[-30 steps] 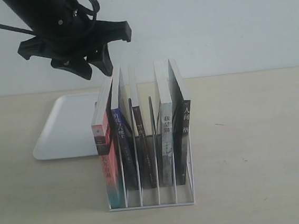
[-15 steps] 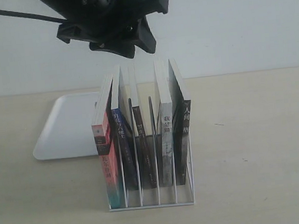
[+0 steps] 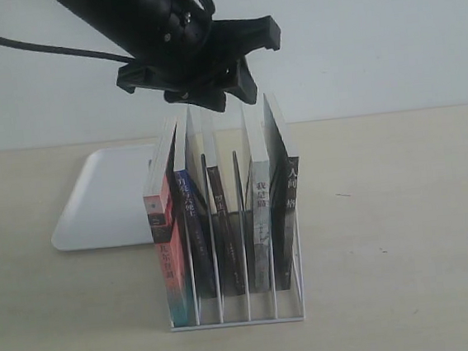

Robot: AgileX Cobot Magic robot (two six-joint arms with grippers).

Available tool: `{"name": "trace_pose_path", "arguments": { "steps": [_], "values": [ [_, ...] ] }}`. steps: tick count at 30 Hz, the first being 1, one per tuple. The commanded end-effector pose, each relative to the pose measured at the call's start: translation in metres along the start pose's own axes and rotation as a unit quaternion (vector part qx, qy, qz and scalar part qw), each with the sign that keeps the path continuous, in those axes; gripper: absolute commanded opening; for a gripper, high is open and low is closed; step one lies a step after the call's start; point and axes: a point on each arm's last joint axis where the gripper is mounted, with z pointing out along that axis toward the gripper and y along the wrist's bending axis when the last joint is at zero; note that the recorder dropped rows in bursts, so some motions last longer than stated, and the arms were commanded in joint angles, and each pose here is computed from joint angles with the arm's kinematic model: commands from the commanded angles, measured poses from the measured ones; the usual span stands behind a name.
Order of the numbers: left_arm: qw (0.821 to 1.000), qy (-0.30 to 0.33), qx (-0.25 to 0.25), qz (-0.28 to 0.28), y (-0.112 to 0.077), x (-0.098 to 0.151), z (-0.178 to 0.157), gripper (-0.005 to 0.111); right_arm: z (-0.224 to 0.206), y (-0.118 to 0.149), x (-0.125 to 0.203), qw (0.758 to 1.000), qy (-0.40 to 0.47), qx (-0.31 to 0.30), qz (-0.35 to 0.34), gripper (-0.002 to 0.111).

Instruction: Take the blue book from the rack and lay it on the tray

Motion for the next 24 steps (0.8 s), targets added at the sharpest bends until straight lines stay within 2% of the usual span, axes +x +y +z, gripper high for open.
{"name": "trace_pose_path", "arguments": {
  "steps": [1,6,12,18,24],
  "values": [
    [1.0,-0.017,0.01,-0.008,-0.006,-0.002,0.006,0.038,0.0,-0.001,-0.001,1.0,-0.004,0.004,-0.006,0.0],
    [1.0,-0.02,0.007,0.006,-0.01,-0.001,0.017,0.038,0.0,-0.001,-0.001,1.0,-0.004,0.004,-0.006,0.0],
    [0.999,-0.002,-0.043,0.017,-0.005,-0.004,0.023,0.038,0.0,-0.001,-0.001,1.0,-0.004,0.004,-0.006,0.0],
    [0.999,-0.003,-0.045,0.009,-0.005,-0.003,0.024,0.038,0.0,-0.001,-0.001,1.0,-0.004,0.004,-0.006,0.0],
    [0.999,-0.003,-0.041,0.026,-0.017,0.002,0.035,0.038,0.0,-0.001,-0.001,1.0,-0.004,0.004,-0.006,0.0]
  ]
}}
